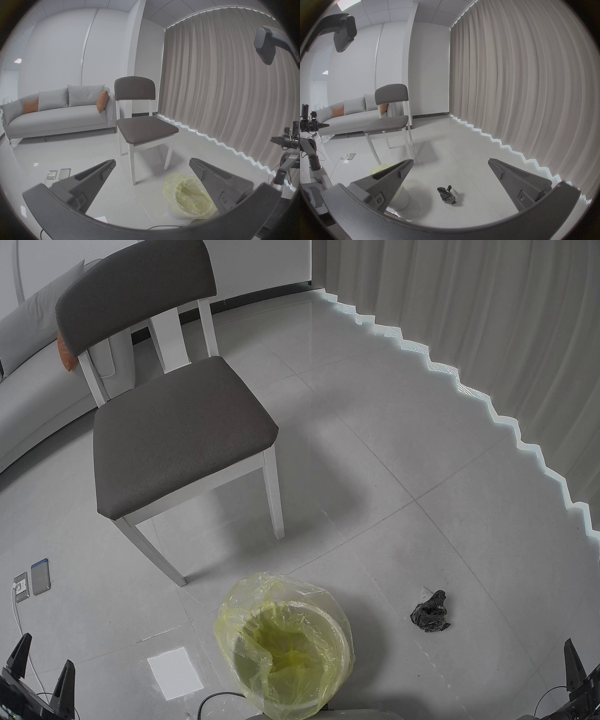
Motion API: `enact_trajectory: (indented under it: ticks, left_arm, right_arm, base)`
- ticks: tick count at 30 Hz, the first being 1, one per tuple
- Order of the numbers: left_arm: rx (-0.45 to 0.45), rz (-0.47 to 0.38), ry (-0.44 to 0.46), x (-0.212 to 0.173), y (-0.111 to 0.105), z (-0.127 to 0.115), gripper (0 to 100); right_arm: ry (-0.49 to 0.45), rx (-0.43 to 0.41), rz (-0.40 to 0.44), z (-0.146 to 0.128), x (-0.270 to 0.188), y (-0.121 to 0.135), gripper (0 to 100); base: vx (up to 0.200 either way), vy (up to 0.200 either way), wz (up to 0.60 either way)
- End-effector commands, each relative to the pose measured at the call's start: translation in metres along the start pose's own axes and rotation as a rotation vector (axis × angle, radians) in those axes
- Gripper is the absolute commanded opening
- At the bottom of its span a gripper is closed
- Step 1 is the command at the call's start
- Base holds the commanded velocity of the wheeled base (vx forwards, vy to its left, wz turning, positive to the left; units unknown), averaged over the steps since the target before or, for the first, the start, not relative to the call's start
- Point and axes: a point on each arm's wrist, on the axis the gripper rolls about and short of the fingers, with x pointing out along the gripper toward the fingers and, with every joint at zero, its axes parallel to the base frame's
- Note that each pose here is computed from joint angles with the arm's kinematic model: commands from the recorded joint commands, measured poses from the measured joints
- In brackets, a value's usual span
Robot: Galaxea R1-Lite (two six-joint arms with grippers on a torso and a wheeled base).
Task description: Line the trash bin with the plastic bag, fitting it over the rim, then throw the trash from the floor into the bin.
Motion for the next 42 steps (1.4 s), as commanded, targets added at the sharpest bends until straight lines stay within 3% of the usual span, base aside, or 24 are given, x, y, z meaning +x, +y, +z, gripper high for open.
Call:
enact_trajectory:
  ticks: [1,4,5,7,12,22,24,26,27,28,29,32,33,34,35,36,37,38,40,42]
  left_arm:
    - [0.004,0.023,-0.007,-0.0008,0.0004,-0.0093,100]
    - [0.003,0.043,-0.008,-0.0008,0.0009,-0.0092,100]
    - [0.005,0.075,-0.009,-0.0008,0.0016,-0.0093,100]
    - [0.02,0.123,-0.003,-0.0011,0.0027,-0.0102,100]
    - [0.019,0.132,0.021,-0.0011,0.003,-0.0127,100]
    - [0.032,0.13,0.022,-0.0011,0.003,-0.0127,100]
    - [0.034,0.13,0.022,-0.0011,0.003,-0.0127,100]
    - [0.034,0.13,0.022,-0.0011,0.003,-0.0127,100]
    - [0.034,0.13,0.022,-0.0011,0.003,-0.0127,100]
    - [0.034,0.13,0.022,-0.0011,0.003,-0.0127,100]
    - [0.032,0.13,0.022,-0.0011,0.003,-0.0127,100]
    - [0.034,0.13,0.022,-0.0011,0.003,-0.0127,100]
    - [0.034,0.13,0.022,-0.0011,0.003,-0.0127,100]
    - [0.034,0.13,0.022,-0.0011,0.003,-0.0127,100]
    - [0.034,0.13,0.022,-0.0011,0.003,-0.0127,100]
    - [0.034,0.13,0.022,-0.0011,0.003,-0.0127,100]
    - [0.034,0.13,0.022,-0.0011,0.003,-0.0127,100]
    - [0.032,0.13,0.022,-0.0011,0.003,-0.0127,100]
    - [0.034,0.13,0.022,-0.0011,0.003,-0.0127,100]
    - [0.034,0.13,0.022,-0.0011,0.003,-0.0127,100]
  right_arm:
    - [0.009,0.01,-0.007,-0.0071,0.0004,0.0001,100]
    - [0.008,0.064,-0.006,-0.0071,0.0004,0.0002,100]
    - [0.014,0.119,-0.008,-0.0079,0.0003,0.0002,100]
    - [0.012,0.138,-0.016,-0.0075,0.0002,0.0,100]
    - [0.015,0.044,-0.02,-0.0075,0.0003,-0.0001,100]
    - [0.008,-0.01,-0.033,-0.007,0.0004,-0.0004,100]
    - [0.021,-0.061,-0.095,-0.0075,0.0002,-0.0018,100]
    - [0.029,-0.061,-0.207,-0.0078,-0.0002,-0.0043,100]
    - [0.038,-0.032,-0.305,-0.0078,-0.0011,-0.0064,100]
    - [0.048,-0.036,-0.306,-0.0076,-0.0015,-0.0064,100]
    - [0.058,-0.088,-0.269,-0.0075,-0.0014,-0.0057,100]
    - [0.007,-0.386,0.054,-0.0062,-0.0003,0.0015,100]
    - [-0.007,-0.394,0.113,-0.0065,-0.0003,0.0029,100]
    - [0.007,-0.327,0.088,-0.0075,-0.0001,0.0023,100]
    - [0.009,-0.318,0.076,-0.0075,-0.0001,0.0021,100]
    - [0.041,-0.217,-0.062,-0.0079,-0.0003,-0.001,100]
    - [0.042,-0.209,-0.072,-0.0079,-0.0003,-0.0012,100]
    - [0.042,-0.15,-0.123,-0.0073,-0.0005,-0.0024,100]
    - [0.047,-0.11,-0.136,-0.0077,-0.0006,-0.0027,100]
    - [0.045,-0.134,-0.074,-0.0079,-0.0005,-0.0013,100]
  base:
    - [0.0,0.0,0.0]
    - [0.0,0.0,0.0]
    - [0.0,0.0,0.0]
    - [0.0,0.0,0.0]
    - [0.0,0.0,0.0]
    - [0.0,0.0,0.0]
    - [0.0,0.0,0.0]
    - [0.0,0.0,0.0]
    - [0.0,0.0,0.0]
    - [0.0,0.0,0.0]
    - [0.0,0.0,0.0]
    - [0.0,0.0,0.0]
    - [0.0,0.0,0.0]
    - [0.0,0.0,0.0]
    - [0.0,0.0,0.0]
    - [0.0,0.0,0.0]
    - [0.0,0.0,0.0]
    - [0.0,0.0,0.0]
    - [0.0,0.0,0.0]
    - [0.0,0.0,0.0]
